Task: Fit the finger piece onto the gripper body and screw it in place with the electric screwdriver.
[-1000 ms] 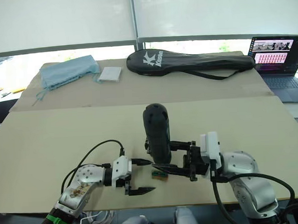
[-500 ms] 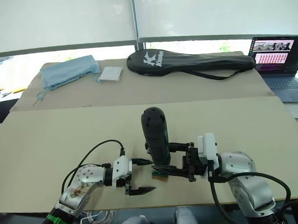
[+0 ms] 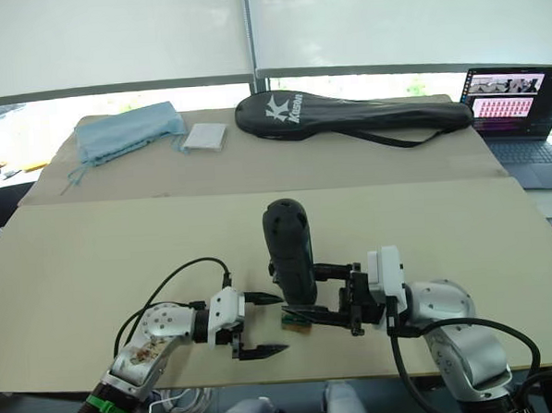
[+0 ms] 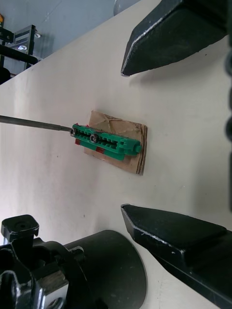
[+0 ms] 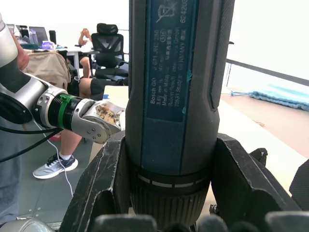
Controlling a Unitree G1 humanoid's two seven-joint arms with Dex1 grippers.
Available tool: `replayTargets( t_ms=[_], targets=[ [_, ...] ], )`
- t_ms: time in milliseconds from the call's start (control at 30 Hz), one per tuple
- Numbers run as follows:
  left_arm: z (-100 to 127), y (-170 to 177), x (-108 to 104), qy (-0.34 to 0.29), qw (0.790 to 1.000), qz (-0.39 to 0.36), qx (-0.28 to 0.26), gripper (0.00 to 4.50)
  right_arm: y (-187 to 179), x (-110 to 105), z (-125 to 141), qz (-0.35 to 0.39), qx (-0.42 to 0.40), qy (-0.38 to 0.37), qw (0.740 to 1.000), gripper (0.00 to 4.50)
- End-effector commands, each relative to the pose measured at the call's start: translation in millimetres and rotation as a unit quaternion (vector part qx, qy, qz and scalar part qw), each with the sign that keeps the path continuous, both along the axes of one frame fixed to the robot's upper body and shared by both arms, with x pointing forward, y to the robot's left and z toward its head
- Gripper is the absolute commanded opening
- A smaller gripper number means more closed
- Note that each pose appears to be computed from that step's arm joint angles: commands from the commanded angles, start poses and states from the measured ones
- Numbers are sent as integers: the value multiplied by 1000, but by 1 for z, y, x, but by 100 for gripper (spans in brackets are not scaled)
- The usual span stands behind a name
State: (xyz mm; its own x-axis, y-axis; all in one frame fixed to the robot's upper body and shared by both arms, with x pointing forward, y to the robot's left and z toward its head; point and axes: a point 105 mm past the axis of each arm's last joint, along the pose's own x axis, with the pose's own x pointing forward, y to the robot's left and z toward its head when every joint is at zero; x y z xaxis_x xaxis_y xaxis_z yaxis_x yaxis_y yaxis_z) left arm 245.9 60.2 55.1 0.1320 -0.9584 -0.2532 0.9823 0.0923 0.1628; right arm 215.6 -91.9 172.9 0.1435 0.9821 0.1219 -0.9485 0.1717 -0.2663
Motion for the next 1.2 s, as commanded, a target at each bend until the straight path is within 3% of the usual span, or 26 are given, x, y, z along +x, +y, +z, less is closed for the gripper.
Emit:
replayTargets(
  t_ms=[33, 1200],
  targets=[
    [-16, 3, -3, 25, 999, 6, 25, 450, -3, -5, 14, 2, 15, -37, 999, 192],
    [-12, 1, -5, 30, 999, 6, 24, 450, 0, 0, 4, -5, -1, -30, 1000, 192]
  ],
)
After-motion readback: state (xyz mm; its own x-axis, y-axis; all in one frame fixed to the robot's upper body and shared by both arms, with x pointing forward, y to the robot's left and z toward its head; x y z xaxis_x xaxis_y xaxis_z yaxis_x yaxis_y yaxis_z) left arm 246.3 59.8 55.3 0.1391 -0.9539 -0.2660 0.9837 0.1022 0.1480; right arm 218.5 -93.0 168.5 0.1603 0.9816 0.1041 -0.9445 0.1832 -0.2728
